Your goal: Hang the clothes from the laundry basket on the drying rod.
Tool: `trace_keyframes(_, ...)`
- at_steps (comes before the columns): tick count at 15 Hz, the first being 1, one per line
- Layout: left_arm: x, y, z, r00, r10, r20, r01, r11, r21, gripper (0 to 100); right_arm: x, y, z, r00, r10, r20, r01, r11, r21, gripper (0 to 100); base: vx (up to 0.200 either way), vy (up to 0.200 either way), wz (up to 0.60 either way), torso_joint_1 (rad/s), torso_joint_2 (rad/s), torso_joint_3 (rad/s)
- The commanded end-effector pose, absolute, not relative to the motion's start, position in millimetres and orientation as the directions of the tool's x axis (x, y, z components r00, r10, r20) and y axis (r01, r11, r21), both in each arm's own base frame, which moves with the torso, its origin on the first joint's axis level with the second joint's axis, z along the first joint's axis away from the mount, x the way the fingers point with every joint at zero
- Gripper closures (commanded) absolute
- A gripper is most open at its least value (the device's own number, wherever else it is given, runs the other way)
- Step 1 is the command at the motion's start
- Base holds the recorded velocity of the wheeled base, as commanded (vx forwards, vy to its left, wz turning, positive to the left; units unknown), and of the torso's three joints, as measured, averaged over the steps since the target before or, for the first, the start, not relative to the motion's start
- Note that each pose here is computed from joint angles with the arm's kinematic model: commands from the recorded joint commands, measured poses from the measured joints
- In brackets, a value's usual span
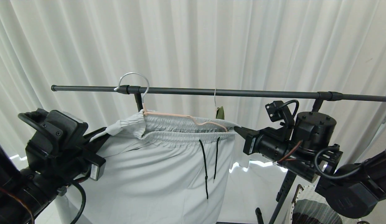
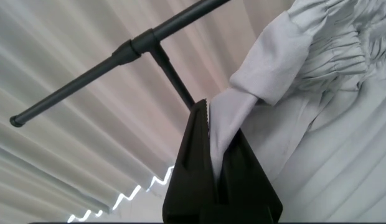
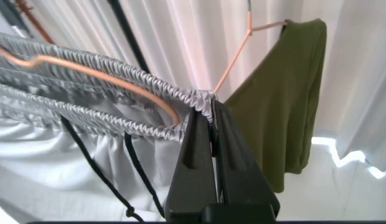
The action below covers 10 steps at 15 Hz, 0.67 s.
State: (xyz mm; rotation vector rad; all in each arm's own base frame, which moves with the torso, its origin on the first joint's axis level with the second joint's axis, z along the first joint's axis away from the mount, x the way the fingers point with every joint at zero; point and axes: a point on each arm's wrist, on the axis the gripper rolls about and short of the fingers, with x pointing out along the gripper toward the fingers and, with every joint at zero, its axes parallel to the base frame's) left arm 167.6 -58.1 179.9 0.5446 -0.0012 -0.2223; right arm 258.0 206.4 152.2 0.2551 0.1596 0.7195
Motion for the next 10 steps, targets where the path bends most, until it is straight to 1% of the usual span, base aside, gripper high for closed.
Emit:
trace_keyframes(1, 167.4, -58.1, 172.5, 0.974, -0.21, -0.09, 0.225, 0.816, 0.533, 100, 254.8, 200.8, 162.6, 0.731, 0.681, -0.029, -0.649, 0.708, 0.279, 100, 0.0, 0.0, 0.0, 0.0, 0.0, 0.0)
trace_keyframes(3, 170.0, -59.0, 169.1, 0.972, -0.21, -0.108, 0.234, 0.808, 0.541, 100, 250.3, 198.0, 169.2, 0.711, 0.702, -0.044, -0.668, 0.693, 0.27, 100, 0.0, 0.0, 0.0, 0.0, 0.0, 0.0)
trace_keyframes(6, 175.6, -61.3, 165.5, 0.969, -0.209, -0.13, 0.246, 0.804, 0.541, 100, 236.2, 195.4, 182.7, 0.655, 0.755, -0.041, -0.722, 0.641, 0.262, 100, 0.0, 0.0, 0.0, 0.0, 0.0, 0.0)
trace_keyframes(10, 179.5, -62.7, 170.1, 0.972, -0.208, -0.114, 0.237, 0.827, 0.51, 100, 208.2, 201.5, 183.3, 0.59, 0.806, -0.051, -0.774, 0.582, 0.249, 100, 0.0, 0.0, 0.0, 0.0, 0.0, 0.0)
